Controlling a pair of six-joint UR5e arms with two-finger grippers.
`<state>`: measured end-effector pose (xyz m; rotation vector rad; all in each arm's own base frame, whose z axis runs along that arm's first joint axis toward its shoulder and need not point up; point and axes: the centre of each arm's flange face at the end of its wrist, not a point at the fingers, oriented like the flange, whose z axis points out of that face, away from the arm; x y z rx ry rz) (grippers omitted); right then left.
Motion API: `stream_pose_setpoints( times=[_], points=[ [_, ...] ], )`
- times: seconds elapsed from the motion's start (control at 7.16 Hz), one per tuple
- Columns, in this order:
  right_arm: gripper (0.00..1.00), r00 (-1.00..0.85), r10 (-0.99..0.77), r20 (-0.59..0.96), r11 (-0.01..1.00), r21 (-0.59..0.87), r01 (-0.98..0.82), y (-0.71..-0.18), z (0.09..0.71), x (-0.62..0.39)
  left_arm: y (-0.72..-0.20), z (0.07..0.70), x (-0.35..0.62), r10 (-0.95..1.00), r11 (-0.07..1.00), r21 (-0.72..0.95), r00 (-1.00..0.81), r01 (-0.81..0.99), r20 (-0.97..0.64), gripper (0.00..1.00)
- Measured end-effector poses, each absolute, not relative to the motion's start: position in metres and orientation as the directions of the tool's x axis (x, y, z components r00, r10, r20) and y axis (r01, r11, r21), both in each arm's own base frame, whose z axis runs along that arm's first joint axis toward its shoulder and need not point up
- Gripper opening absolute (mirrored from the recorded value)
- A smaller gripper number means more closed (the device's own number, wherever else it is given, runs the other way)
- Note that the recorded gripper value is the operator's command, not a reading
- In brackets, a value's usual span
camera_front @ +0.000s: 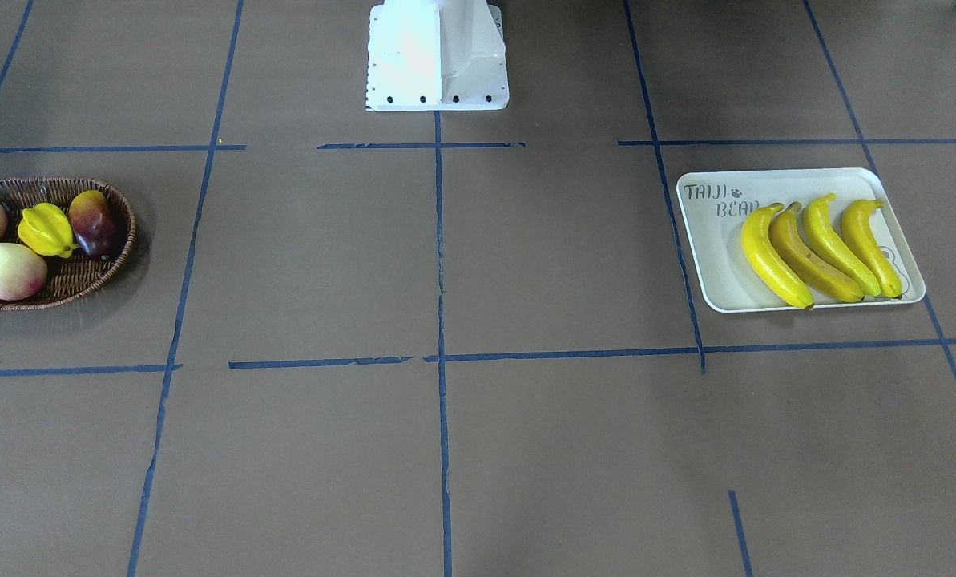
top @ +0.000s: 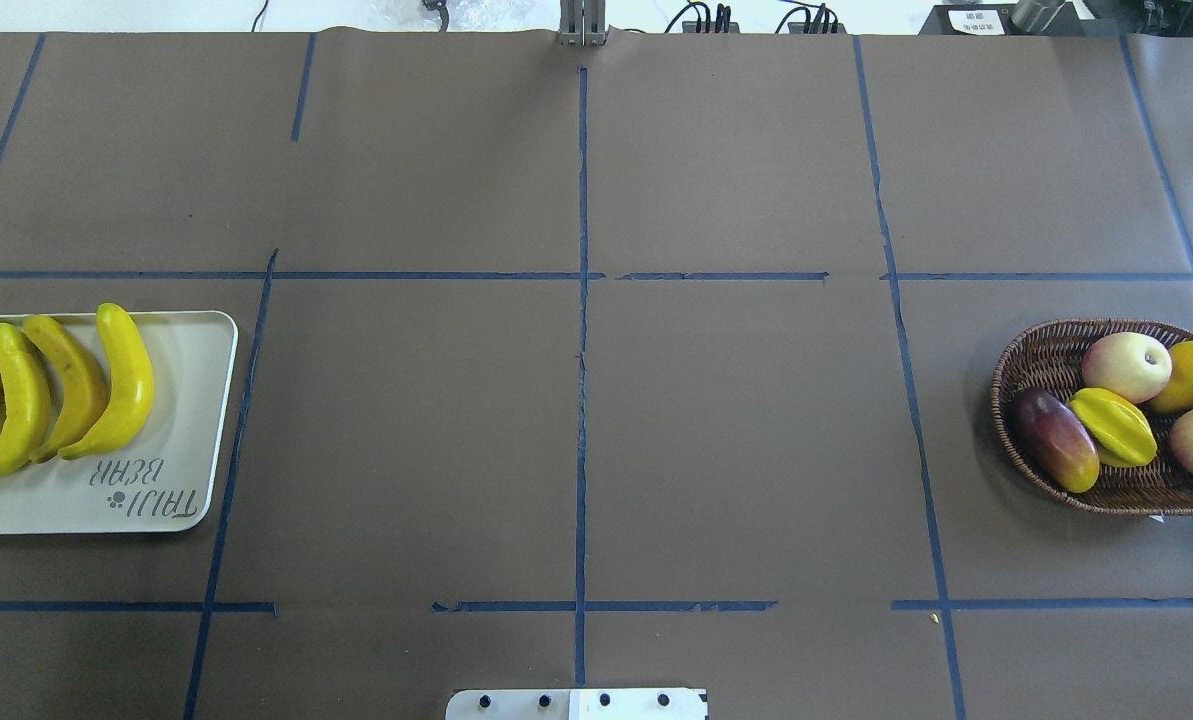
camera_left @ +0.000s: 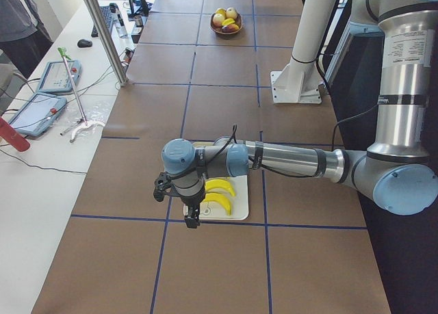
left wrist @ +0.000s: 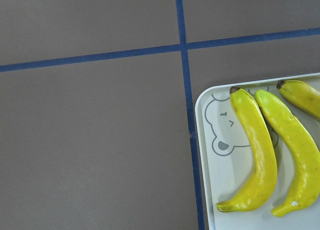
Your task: Transfer all bananas from basket to plate
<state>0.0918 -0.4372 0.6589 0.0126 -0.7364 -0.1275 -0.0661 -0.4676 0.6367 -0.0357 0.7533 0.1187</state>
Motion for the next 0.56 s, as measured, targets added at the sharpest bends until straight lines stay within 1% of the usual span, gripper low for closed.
stream_pose_setpoints(
  times=[0.56],
  points=[
    [1.00, 0.734, -0.119, 0.669, 0.992, 0.055, 0.111, -0.4364, 0.6594, 0.0916, -0.4670, 0.6351, -0.0653, 0.100, 0.993, 0.022, 0.725, -0.117, -0.682, 1.00]
  ],
)
